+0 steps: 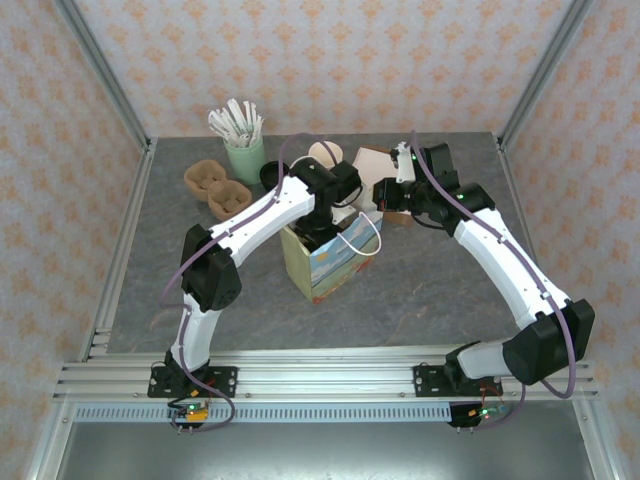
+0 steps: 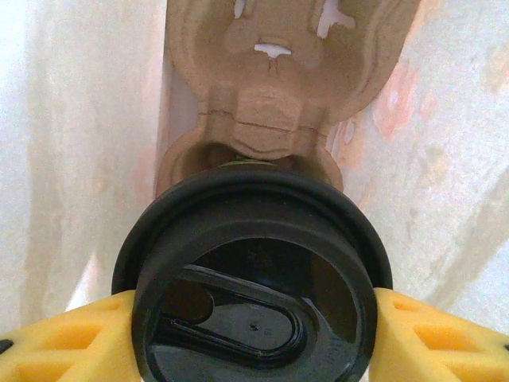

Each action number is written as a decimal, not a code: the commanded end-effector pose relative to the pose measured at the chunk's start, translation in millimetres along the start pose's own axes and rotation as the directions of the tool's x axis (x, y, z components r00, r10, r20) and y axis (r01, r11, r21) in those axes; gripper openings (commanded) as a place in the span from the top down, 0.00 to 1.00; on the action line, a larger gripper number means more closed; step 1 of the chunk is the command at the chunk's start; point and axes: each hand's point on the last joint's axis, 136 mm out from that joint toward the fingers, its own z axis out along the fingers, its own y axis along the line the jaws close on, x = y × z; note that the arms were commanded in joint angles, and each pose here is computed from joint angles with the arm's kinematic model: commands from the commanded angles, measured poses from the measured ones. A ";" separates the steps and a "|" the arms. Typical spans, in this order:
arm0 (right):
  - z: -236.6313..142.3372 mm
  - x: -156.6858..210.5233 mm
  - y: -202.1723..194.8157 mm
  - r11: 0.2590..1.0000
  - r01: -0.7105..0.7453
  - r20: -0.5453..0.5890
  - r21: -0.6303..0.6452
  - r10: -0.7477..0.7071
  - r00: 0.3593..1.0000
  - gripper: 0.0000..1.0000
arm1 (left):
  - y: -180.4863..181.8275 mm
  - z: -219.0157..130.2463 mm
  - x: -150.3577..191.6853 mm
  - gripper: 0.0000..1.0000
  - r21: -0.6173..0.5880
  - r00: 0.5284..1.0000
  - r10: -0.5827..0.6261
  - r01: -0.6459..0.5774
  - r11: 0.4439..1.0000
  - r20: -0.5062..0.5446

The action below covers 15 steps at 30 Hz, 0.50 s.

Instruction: Pack the takeout coffee

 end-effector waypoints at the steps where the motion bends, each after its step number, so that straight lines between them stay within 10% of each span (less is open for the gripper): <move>1: 4.1 10.6 -6.0 0.999 -0.002 -0.051 0.038 0.004 0.999 0.97 | 5.1 19.1 -6.6 0.44 0.003 1.000 0.007 -0.007 1.000 -0.014; 15: 4.7 11.3 -6.4 0.999 -0.003 -0.051 0.039 0.005 0.999 0.97 | 7.5 22.6 -5.4 0.44 -0.006 1.000 0.007 -0.007 1.000 -0.019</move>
